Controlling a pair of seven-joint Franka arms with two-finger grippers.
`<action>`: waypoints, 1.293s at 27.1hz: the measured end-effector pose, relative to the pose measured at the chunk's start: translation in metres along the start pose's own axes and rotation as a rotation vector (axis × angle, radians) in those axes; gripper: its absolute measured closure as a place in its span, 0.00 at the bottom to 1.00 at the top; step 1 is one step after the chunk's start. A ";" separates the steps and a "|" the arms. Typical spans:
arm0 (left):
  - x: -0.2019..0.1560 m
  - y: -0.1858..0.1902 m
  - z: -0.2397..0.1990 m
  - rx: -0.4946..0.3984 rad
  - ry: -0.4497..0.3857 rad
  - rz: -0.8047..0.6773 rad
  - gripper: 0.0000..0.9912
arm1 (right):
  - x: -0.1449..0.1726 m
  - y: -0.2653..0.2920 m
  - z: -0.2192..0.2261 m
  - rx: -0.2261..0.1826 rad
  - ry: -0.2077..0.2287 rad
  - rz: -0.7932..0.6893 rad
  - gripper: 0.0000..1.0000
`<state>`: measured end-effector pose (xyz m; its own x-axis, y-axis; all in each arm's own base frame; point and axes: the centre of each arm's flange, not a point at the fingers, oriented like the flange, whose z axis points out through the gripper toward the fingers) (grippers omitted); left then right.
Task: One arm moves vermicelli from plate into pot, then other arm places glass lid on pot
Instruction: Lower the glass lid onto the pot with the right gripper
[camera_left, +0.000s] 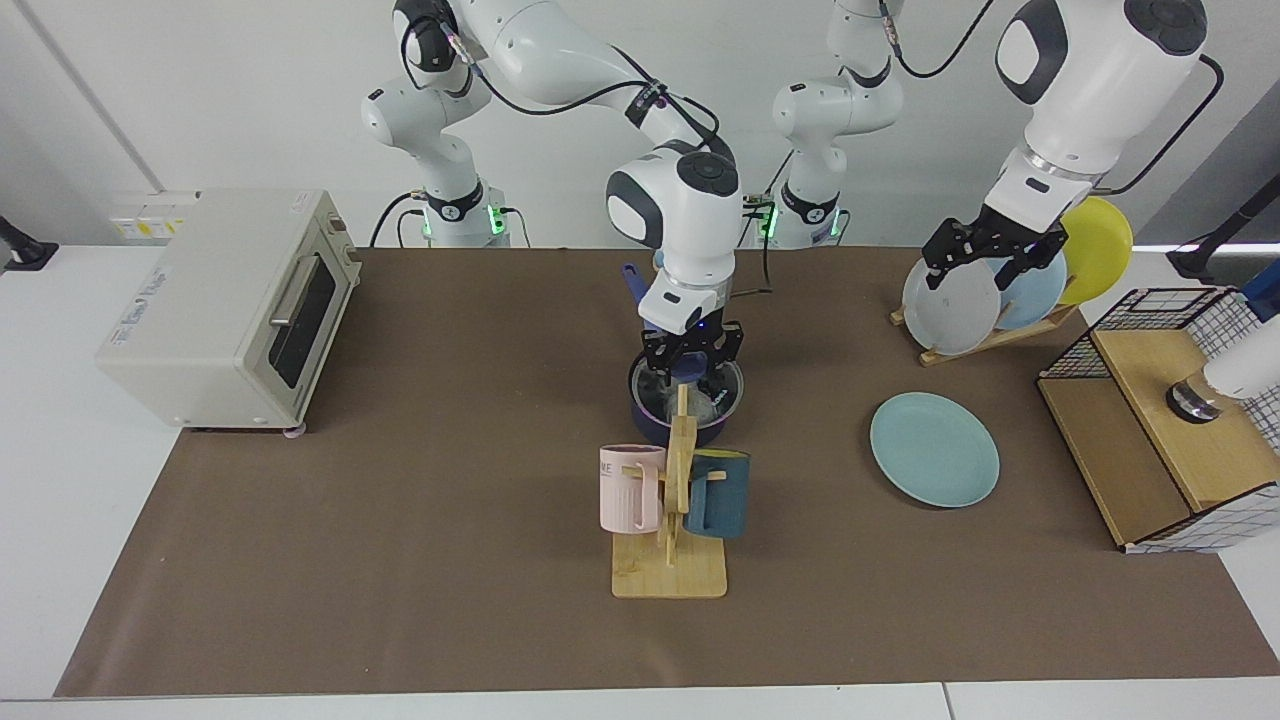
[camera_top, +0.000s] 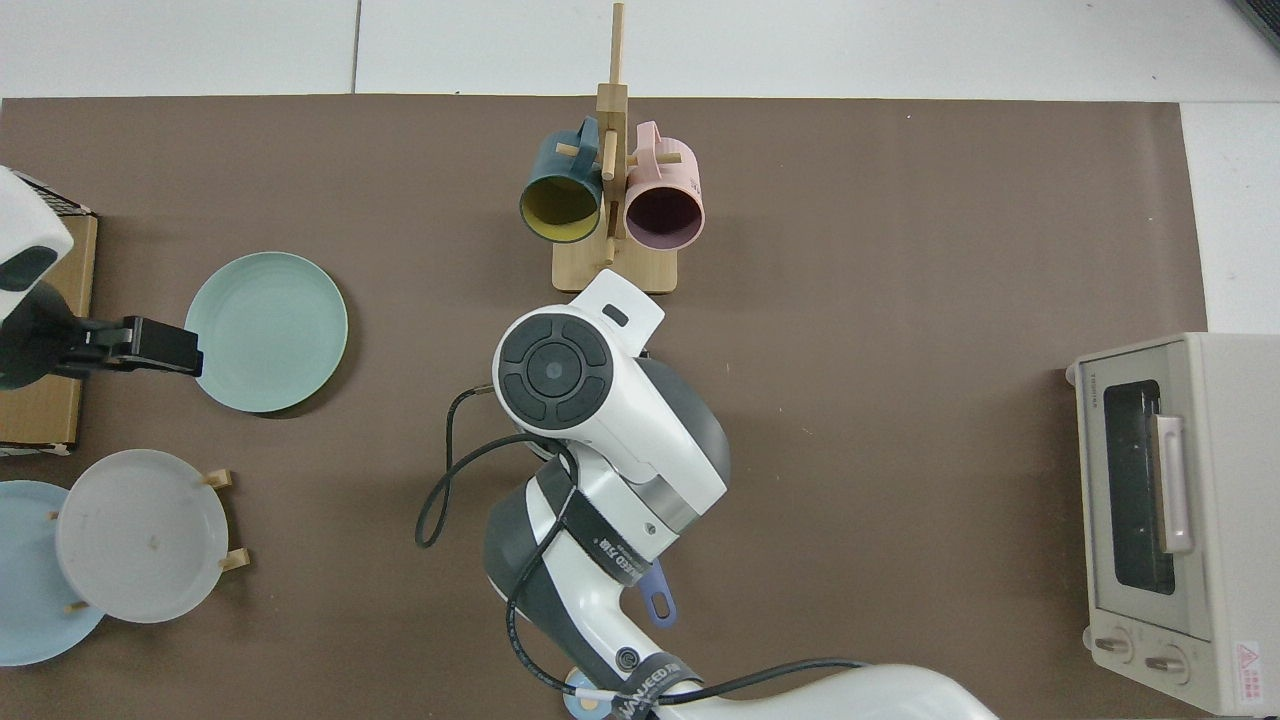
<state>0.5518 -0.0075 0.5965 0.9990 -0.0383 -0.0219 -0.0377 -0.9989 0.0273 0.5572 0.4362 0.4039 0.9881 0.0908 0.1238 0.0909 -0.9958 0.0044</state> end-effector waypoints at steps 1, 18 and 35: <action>0.000 0.000 0.000 0.000 0.001 0.000 0.00 | -0.001 0.000 0.000 -0.003 -0.004 0.000 0.36; 0.000 0.000 -0.001 0.000 0.002 0.000 0.00 | -0.004 0.003 -0.001 -0.033 -0.051 -0.019 0.36; 0.000 0.000 -0.001 0.000 0.002 0.000 0.00 | -0.003 0.005 -0.001 -0.023 -0.060 -0.010 0.30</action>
<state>0.5519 -0.0075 0.5974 0.9991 -0.0383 -0.0202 -0.0378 -0.9989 0.0272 0.5544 0.4313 0.4042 0.9929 0.0999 0.0642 0.0983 -0.9948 0.0284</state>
